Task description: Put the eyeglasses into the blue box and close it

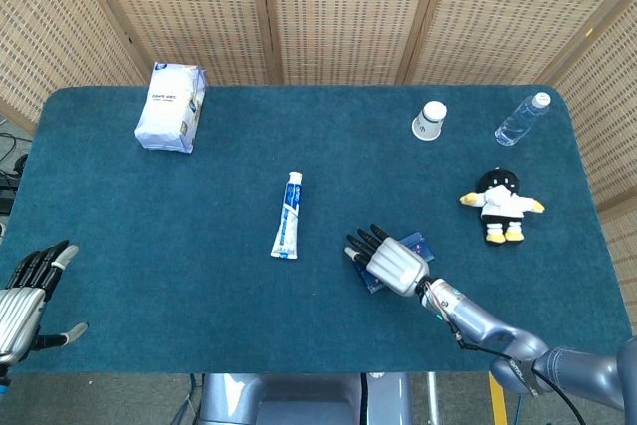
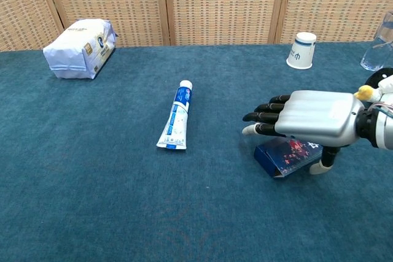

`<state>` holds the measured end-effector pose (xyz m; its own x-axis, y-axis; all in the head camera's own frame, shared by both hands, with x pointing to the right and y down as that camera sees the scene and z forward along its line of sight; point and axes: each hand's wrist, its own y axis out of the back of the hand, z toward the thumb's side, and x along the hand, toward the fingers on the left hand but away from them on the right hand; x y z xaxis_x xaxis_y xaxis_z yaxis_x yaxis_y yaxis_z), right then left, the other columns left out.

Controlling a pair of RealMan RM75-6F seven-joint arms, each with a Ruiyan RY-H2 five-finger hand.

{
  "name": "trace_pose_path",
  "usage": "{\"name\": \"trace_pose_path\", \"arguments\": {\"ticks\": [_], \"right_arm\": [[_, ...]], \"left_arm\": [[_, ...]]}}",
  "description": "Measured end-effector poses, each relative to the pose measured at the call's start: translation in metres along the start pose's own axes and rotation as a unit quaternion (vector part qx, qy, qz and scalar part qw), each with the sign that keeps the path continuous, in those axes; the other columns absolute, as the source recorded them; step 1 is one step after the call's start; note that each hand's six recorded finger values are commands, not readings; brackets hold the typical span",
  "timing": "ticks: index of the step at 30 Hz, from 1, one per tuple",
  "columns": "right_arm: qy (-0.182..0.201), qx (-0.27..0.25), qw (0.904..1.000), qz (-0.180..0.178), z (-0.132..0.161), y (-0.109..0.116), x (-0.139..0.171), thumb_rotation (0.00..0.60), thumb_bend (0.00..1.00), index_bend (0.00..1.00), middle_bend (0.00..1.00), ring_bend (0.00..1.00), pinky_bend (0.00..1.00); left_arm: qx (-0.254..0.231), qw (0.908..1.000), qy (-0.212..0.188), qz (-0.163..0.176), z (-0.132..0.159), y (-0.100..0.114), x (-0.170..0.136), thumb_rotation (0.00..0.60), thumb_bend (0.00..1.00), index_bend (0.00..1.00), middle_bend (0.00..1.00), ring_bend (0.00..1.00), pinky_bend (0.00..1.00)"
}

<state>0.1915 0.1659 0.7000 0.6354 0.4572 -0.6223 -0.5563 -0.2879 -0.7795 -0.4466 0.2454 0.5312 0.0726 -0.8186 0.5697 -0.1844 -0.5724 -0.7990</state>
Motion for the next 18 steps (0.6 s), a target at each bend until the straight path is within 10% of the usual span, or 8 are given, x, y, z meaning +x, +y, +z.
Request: {"name": "trace_pose_path", "arguments": {"ticks": [7, 18], "right_arm": [[-0.004, -0.015, 0.9998, 0.011, -0.002, -0.0031, -0.0046, 0.6, 0.0, 0.0, 0.19, 0.0, 0.12], [-0.005, -0.057, 0.9983, 0.009, 0.0004, -0.0031, -0.008, 0.6, 0.51, 0.08, 0.54, 0.07, 0.12]], "left_arm": [[0.0, 1.0, 0.001, -0.002, -0.0006, -0.0006, 0.0006, 0.6, 0.09, 0.0, 0.0, 0.0, 0.0], [0.0, 1.0, 0.001, -0.002, -0.0007, -0.0007, 0.0006, 0.6, 0.1, 0.0, 0.0, 0.0, 0.0]]}}
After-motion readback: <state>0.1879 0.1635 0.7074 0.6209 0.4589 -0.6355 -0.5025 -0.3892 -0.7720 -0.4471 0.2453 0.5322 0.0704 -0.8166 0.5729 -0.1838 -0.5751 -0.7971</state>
